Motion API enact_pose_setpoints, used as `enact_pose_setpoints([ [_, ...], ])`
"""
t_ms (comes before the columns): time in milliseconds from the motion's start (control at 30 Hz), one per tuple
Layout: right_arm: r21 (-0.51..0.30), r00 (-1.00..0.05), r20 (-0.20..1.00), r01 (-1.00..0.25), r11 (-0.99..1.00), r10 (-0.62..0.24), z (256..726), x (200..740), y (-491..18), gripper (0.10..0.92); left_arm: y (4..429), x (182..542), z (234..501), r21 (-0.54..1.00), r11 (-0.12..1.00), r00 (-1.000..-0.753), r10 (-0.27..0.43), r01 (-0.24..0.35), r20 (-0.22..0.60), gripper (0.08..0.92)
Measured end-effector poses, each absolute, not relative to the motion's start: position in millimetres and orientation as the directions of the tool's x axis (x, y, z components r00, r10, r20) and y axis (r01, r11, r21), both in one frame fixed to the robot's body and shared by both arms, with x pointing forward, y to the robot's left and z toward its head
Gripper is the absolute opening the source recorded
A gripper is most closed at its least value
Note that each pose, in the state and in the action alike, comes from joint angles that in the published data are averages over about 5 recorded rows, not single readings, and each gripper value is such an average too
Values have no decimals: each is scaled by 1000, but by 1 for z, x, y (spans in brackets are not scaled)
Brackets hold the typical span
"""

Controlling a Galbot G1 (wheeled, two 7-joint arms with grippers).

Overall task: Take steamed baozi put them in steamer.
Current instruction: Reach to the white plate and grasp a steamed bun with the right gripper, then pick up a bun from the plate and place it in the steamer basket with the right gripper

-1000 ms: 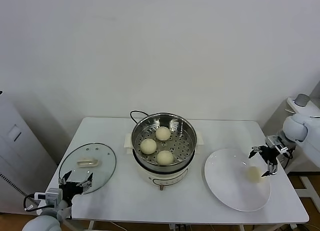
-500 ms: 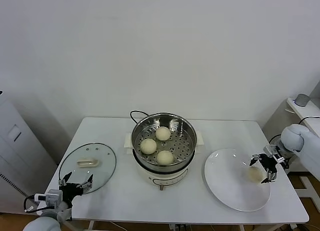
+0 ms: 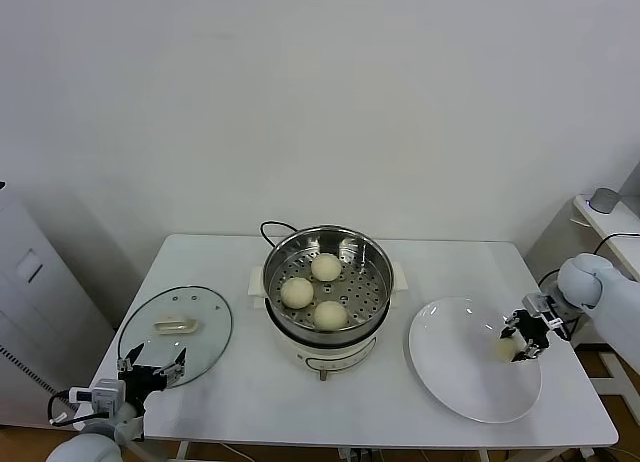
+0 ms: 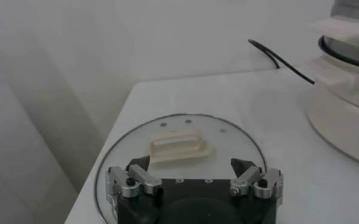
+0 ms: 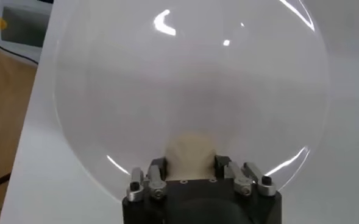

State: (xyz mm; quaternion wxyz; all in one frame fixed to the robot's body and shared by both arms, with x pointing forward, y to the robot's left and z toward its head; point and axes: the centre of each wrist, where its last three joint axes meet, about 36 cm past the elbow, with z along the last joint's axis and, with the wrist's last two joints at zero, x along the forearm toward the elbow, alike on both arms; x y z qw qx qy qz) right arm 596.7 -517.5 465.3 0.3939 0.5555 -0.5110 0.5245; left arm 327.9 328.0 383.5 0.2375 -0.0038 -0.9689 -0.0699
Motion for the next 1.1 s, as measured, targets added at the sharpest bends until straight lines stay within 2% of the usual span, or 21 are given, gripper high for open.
enact_pose_setpoints([
  [233, -114, -88, 981, -983, -143, -174, 500, 600, -511, 467, 327, 328, 384, 136, 990, -887, -29, 39, 462, 823],
  [500, -149, -121, 971, -981, -125, -204, 568, 613, -477, 467, 326, 329, 386, 139, 989, -888, -29, 39, 459, 823],
  [867, -213, -171, 942, -970, -120, -289, 656, 633, -389, 467, 323, 328, 387, 139, 989, -889, -27, 41, 456, 823],
  [1100, -228, -185, 931, -968, -106, -315, 687, 638, -331, 467, 322, 329, 389, 142, 989, -892, -27, 42, 451, 823],
])
